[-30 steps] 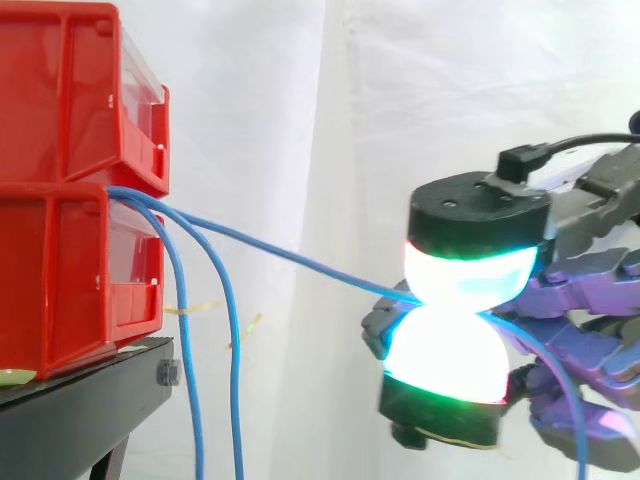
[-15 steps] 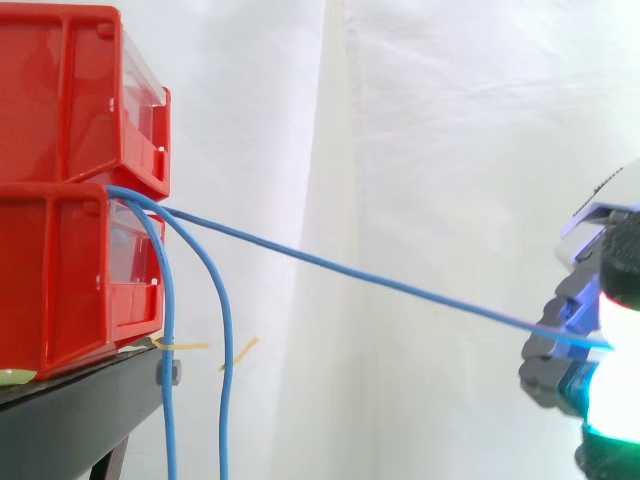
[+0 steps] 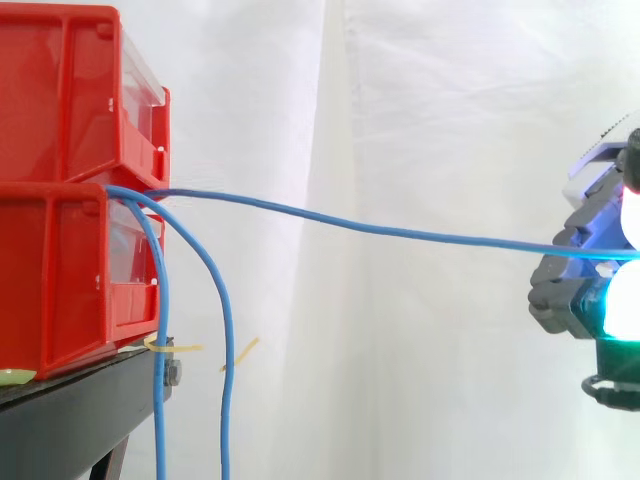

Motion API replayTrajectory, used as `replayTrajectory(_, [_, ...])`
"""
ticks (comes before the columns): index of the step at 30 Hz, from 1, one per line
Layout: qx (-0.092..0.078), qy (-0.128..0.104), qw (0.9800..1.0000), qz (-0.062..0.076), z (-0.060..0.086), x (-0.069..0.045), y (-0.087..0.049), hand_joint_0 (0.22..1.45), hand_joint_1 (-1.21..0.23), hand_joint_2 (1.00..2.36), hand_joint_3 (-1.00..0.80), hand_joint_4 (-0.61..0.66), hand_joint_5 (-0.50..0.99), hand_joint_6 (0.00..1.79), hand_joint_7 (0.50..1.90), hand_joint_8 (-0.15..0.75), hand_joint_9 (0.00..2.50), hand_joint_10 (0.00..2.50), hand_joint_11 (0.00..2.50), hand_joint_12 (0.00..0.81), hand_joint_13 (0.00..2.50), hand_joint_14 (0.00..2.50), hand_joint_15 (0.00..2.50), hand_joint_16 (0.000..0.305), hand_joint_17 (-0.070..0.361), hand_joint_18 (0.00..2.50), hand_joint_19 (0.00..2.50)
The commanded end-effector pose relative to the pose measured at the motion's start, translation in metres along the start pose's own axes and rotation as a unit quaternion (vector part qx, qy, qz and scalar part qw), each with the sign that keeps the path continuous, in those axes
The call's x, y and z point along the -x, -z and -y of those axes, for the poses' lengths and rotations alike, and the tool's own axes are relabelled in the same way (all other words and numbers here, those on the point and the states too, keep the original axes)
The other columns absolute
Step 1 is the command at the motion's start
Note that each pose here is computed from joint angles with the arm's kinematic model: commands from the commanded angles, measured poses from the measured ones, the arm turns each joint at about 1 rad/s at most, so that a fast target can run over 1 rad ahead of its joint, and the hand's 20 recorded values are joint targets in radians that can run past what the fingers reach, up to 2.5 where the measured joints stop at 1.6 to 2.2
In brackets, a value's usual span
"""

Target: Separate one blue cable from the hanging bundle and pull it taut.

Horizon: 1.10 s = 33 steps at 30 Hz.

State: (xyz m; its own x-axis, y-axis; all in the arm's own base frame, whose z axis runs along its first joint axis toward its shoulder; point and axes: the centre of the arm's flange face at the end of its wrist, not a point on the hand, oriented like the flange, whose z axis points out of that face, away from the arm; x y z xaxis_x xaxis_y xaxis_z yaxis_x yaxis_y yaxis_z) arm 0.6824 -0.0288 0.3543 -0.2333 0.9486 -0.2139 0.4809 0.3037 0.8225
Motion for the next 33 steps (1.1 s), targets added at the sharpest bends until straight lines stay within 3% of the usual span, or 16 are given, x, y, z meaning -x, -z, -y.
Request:
replayTrajectory(1, [0.002, 0.003, 1.0000, 0.001, -0.002, 0.001, 0.000, 0.75, -0.72, 1.02, -0.15, 0.05, 0.16, 0.50, 1.34, 0.213, 2.33, 0.04, 1.02, 0.322, 1.64, 0.02, 1.04, 0.041, 0.092, 1.05, 0.92])
replayTrajectory(5, [-0.004, 0.011, 0.9999, 0.001, 0.002, 0.000, 0.000, 0.75, -0.72, 1.02, -0.16, 0.05, 0.16, 0.50, 1.33, 0.208, 2.33, 0.04, 1.03, 0.324, 1.64, 0.02, 1.03, 0.041, 0.092, 1.05, 0.92])
replayTrajectory(9, [-0.041, 0.013, 0.9991, -0.007, 0.042, -0.008, -0.009, 0.75, -0.71, 1.02, -0.16, 0.05, 0.16, 0.50, 1.34, 0.213, 2.33, 0.04, 1.04, 0.327, 1.64, 0.02, 1.04, 0.041, 0.092, 1.05, 0.92])
replayTrajectory(11, [-0.044, 0.009, 0.9990, -0.007, 0.058, -0.012, -0.014, 0.75, -0.71, 1.02, -0.16, 0.05, 0.16, 0.50, 1.34, 0.212, 2.33, 0.04, 1.05, 0.327, 1.64, 0.02, 1.04, 0.041, 0.092, 1.05, 0.92])
replayTrajectory(12, [-0.012, 0.007, 0.9999, -0.002, 0.054, -0.016, -0.023, 0.75, -0.71, 1.02, -0.16, 0.05, 0.16, 0.50, 1.34, 0.208, 2.33, 0.04, 1.03, 0.325, 1.64, 0.02, 1.04, 0.041, 0.092, 1.05, 0.91])
replayTrajectory(13, [0.002, 0.006, 1.0000, 0.000, 0.050, -0.016, -0.025, 0.75, -0.71, 1.02, -0.16, 0.05, 0.16, 0.50, 1.34, 0.212, 2.33, 0.04, 1.05, 0.320, 1.64, 0.02, 1.04, 0.041, 0.092, 1.05, 0.92])
replayTrajectory(15, [0.048, -0.006, 0.9988, 0.010, 0.034, -0.014, -0.032, 0.75, -0.71, 1.02, -0.16, 0.05, 0.16, 0.50, 1.34, 0.208, 2.33, 0.04, 1.03, 0.321, 1.64, 0.02, 1.03, 0.041, 0.091, 1.05, 0.91])
replayTrajectory(16, [0.056, -0.013, 0.9983, 0.012, 0.032, -0.011, -0.033, 0.75, -0.71, 1.02, -0.16, 0.05, 0.16, 0.50, 1.34, 0.208, 2.33, 0.04, 1.05, 0.321, 1.64, 0.02, 1.03, 0.041, 0.091, 1.06, 0.92])
replayTrajectory(17, [0.072, -0.031, 0.9969, 0.014, 0.021, -0.006, -0.032, 0.75, -0.71, 1.02, -0.16, 0.05, 0.16, 0.50, 1.33, 0.213, 2.33, 0.04, 1.04, 0.324, 1.64, 0.03, 1.03, 0.041, 0.091, 1.06, 0.92])
replayTrajectory(19, [0.074, -0.060, 0.9954, 0.015, 0.005, -0.001, -0.025, 0.75, -0.71, 1.02, -0.17, 0.05, 0.16, 0.50, 1.34, 0.203, 2.33, 0.04, 1.04, 0.324, 1.64, 0.02, 1.03, 0.040, 0.091, 1.05, 0.92])
replayTrajectory(22, [0.036, -0.073, 0.9966, 0.006, 0.003, -0.001, -0.013, 0.75, -0.71, 1.02, -0.16, 0.05, 0.16, 0.50, 1.34, 0.213, 2.33, 0.04, 1.04, 0.327, 1.64, 0.02, 1.03, 0.040, 0.091, 1.06, 0.91])
replayTrajectory(23, [-0.042, -0.071, 0.9966, -0.002, 0.006, -0.004, 0.008, 0.75, -0.71, 1.02, -0.16, 0.05, 0.16, 0.50, 1.34, 0.213, 2.33, 0.04, 1.04, 0.318, 1.64, 0.02, 1.04, 0.040, 0.091, 1.06, 0.91])
replayTrajectory(24, [-0.068, -0.069, 0.9953, 0.000, 0.008, -0.002, 0.016, 0.75, -0.71, 1.02, -0.16, 0.05, 0.16, 0.50, 1.34, 0.203, 2.33, 0.04, 1.04, 0.320, 1.64, 0.02, 1.03, 0.040, 0.091, 1.06, 0.92])
replayTrajectory(26, [-0.097, -0.066, 0.9930, 0.002, 0.010, -0.002, 0.024, 0.75, -0.71, 1.02, -0.16, 0.05, 0.16, 0.50, 1.34, 0.202, 2.33, 0.04, 1.03, 0.320, 1.64, 0.02, 1.04, 0.040, 0.091, 1.06, 0.91])
replayTrajectory(29, [-0.103, -0.066, 0.9925, 0.002, 0.011, -0.002, 0.025, 0.75, -0.71, 1.02, -0.16, 0.05, 0.16, 0.50, 1.34, 0.208, 2.32, 0.04, 1.04, 0.322, 1.64, 0.02, 1.04, 0.040, 0.090, 1.06, 0.91])
replayTrajectory(33, [-0.097, -0.066, 0.9930, 0.002, 0.010, -0.002, 0.024, 0.75, -0.71, 1.02, -0.16, 0.05, 0.16, 0.50, 1.33, 0.208, 2.32, 0.04, 1.04, 0.325, 1.64, 0.02, 1.03, 0.040, 0.090, 1.06, 0.91])
